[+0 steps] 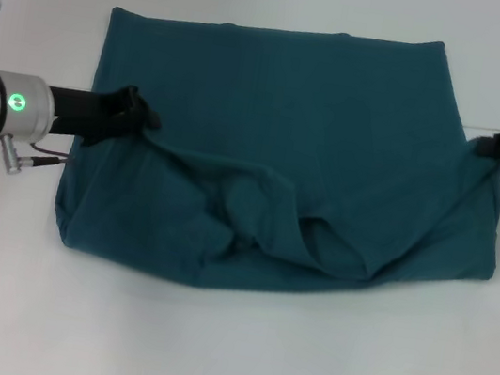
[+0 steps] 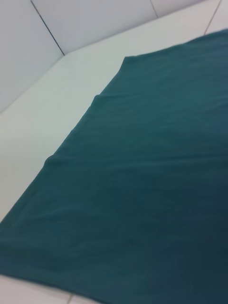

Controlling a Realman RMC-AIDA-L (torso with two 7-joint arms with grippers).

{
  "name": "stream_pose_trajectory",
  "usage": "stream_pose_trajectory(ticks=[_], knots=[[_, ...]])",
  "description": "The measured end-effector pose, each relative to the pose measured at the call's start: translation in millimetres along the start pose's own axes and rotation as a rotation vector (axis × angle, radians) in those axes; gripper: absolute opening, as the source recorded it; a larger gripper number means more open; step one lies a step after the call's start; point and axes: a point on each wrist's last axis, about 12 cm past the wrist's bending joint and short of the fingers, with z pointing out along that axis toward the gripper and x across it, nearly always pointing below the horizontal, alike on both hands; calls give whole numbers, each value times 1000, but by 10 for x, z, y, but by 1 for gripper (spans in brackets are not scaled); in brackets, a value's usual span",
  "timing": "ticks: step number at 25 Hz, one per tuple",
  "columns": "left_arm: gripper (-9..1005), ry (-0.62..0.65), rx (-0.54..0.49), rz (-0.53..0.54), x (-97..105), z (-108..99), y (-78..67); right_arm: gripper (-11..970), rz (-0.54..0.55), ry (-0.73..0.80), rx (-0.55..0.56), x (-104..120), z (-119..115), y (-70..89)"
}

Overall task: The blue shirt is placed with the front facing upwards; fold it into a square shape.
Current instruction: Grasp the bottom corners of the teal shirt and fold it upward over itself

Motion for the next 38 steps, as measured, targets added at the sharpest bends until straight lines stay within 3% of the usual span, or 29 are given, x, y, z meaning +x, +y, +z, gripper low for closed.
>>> stream_pose_trajectory(ticks=[10,16,28,38], knots=[[29,-77,-69,64,-123,101,-81,22,-110,-10,117,-224,225,171],[29,-89,-91,118,-191,186,-210,22,-200,50,222,-295,437,254],[32,-162,-109,137,-337,236,-352,21,-263,0,256,-499,487,412],[67,-166,-137,156,-273,293,-340,22,-331,22,269,-444,577,481]])
